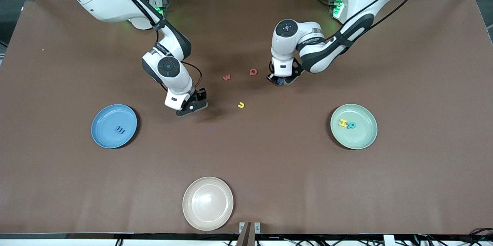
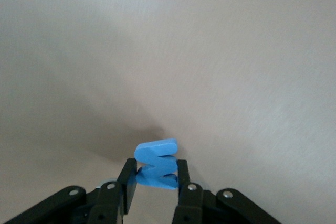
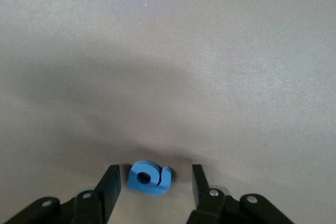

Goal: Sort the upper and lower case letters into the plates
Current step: 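Carry the W to the green plate while the right gripper carries o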

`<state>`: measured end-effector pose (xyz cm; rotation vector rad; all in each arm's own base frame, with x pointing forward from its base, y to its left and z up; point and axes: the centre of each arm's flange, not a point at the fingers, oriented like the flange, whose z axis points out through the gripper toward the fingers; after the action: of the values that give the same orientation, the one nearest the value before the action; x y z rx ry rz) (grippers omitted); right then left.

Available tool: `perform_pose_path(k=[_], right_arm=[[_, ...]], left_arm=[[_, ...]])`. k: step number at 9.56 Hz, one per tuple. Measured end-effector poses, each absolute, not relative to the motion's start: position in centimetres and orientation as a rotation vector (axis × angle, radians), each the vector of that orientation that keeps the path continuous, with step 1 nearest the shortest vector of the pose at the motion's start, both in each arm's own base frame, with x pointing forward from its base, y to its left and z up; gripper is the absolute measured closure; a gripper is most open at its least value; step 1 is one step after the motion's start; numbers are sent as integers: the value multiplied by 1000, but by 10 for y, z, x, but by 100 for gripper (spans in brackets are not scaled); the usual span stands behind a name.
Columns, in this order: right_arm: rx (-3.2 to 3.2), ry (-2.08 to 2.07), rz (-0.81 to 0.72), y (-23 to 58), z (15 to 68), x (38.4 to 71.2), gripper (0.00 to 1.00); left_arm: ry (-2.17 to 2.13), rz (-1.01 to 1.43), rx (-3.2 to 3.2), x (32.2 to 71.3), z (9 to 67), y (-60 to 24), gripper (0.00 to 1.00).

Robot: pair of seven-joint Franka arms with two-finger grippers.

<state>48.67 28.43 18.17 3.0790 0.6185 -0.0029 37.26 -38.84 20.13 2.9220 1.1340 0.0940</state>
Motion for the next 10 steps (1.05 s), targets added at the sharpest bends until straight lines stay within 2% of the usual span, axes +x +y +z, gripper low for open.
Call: perform_pose_path(k=[4, 6, 7, 8, 10], right_arm=[[3076, 626, -25, 287, 176, 483, 37], [3058, 655, -19, 288, 173, 482, 41], [3048, 672, -2, 288, 174, 484, 49], [3042, 678, 7, 288, 176, 485, 61], [3039, 682, 10, 287, 176, 487, 61]], left_arm=[[988, 248, 3026, 455, 240, -348, 65], [901, 260, 3065, 492, 248, -307, 65], [849, 261, 3090, 508, 250, -283, 65], [790, 256, 3122, 522, 251, -257, 65], [687, 240, 3171, 544, 252, -209, 65]])
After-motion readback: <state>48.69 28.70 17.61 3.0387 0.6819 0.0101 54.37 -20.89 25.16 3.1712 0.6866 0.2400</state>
